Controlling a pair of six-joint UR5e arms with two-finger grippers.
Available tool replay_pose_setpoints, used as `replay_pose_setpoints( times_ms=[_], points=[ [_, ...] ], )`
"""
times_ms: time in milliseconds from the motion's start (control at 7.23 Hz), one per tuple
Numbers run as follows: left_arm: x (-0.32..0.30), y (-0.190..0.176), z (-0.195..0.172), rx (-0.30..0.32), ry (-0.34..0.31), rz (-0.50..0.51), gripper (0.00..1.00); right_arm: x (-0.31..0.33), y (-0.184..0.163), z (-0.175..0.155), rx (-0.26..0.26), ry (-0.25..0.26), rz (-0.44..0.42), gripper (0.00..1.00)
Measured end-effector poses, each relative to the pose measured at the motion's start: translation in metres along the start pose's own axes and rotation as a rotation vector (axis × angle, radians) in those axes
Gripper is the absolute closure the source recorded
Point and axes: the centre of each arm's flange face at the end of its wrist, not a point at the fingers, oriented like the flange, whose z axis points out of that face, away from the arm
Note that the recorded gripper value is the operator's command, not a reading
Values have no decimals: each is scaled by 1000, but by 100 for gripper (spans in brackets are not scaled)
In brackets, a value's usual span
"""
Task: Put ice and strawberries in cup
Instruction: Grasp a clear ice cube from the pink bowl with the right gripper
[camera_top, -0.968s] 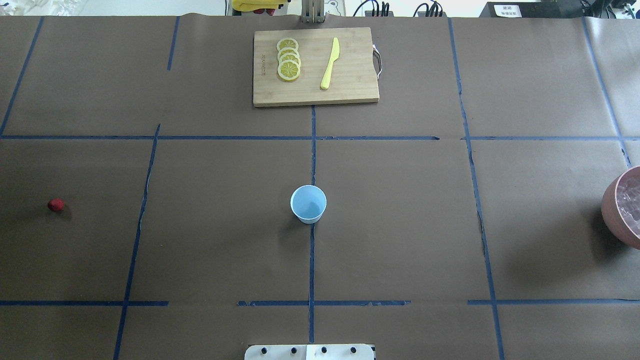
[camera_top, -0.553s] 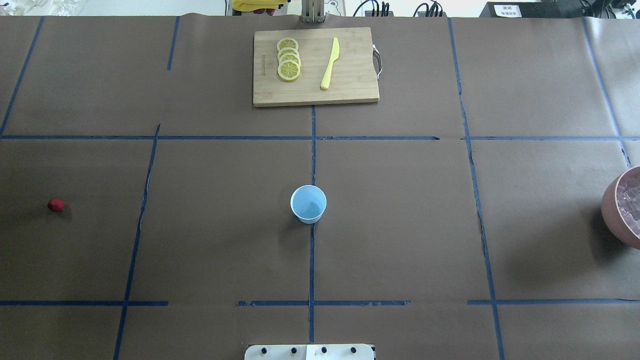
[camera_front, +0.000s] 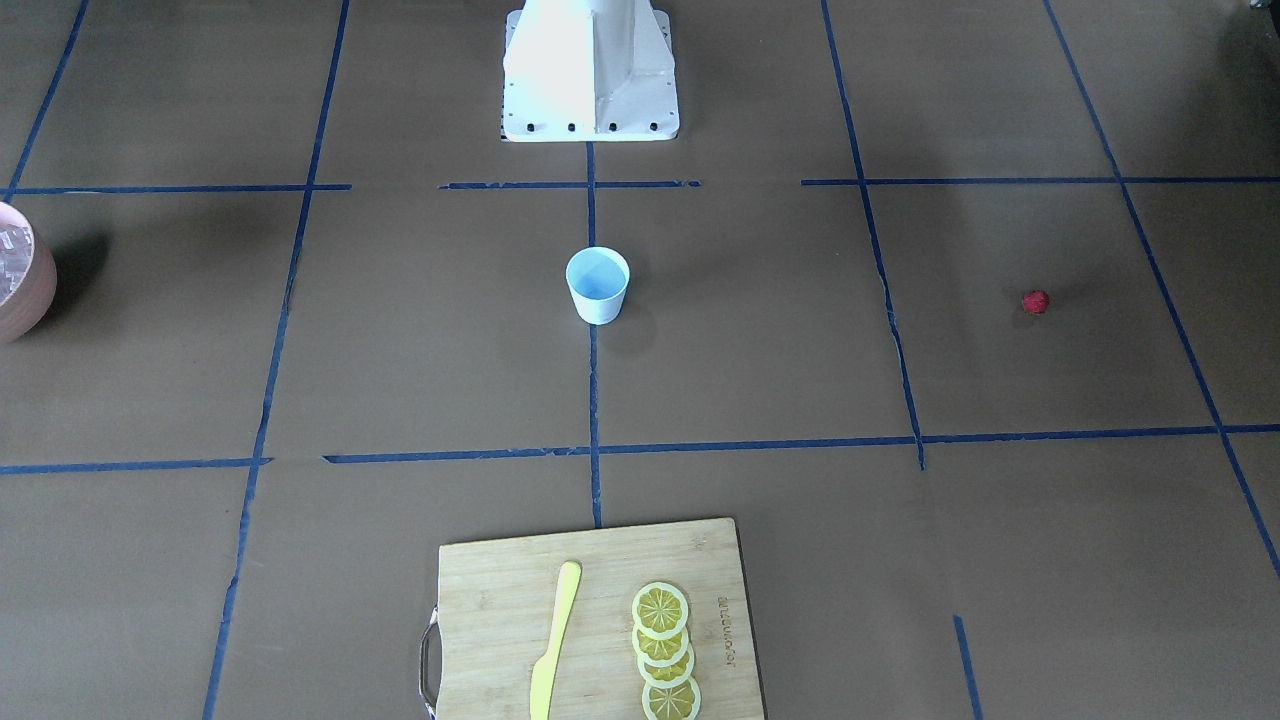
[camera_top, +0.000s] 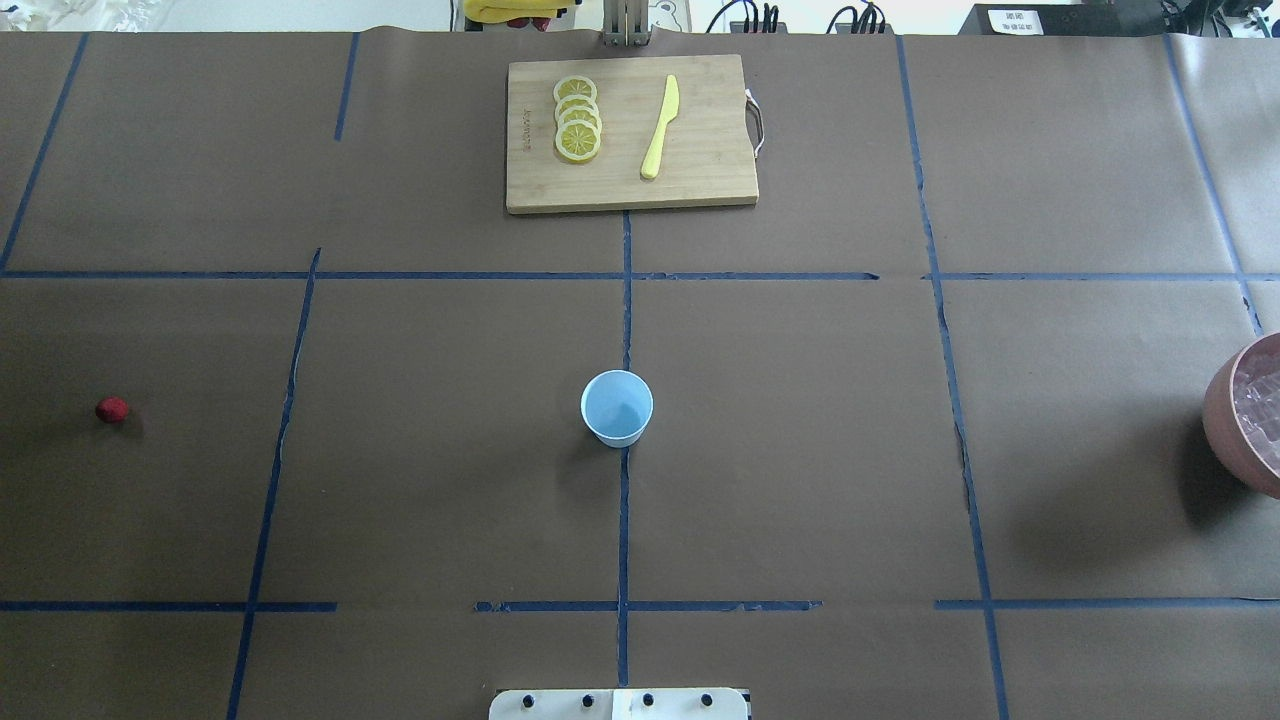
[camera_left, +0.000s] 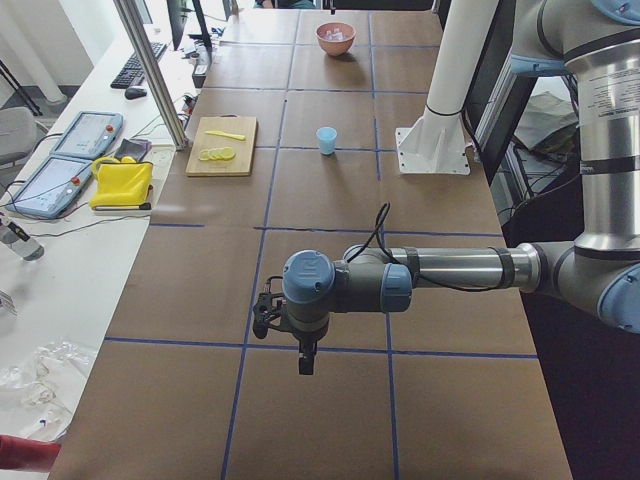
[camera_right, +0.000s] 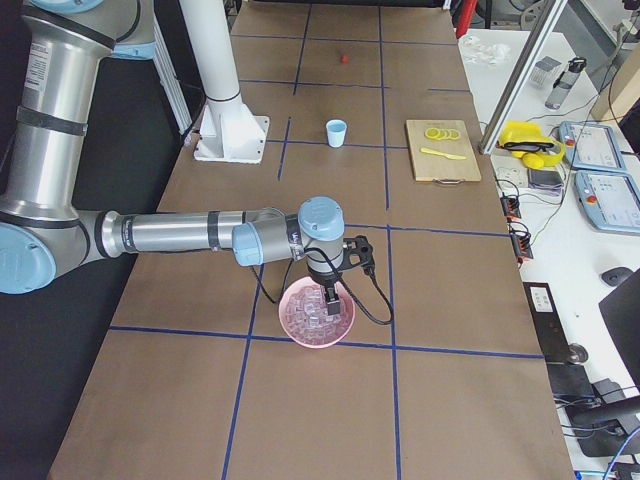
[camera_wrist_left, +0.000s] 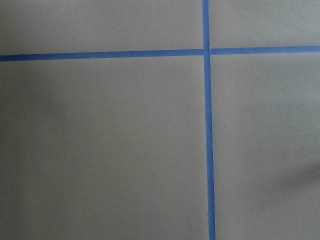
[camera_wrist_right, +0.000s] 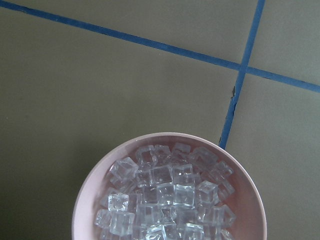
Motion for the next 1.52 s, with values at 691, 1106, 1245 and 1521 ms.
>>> replay_pose_setpoints(
  times_ms=[691, 1106, 1245, 1521],
  points=[
    [1, 0, 1, -3, 2, 3, 0, 12, 1, 67, -23, 47, -89, 12],
    [1, 0, 2, -3, 2, 3, 0, -3, -2, 87, -57, 58, -153, 20],
    [1, 0, 2, -4, 2, 3, 0, -5, -3, 89, -62, 66, -166, 24],
    [1, 0, 2, -3, 2, 3, 0, -4, -3, 92, -66, 93, -180, 34]
  ],
)
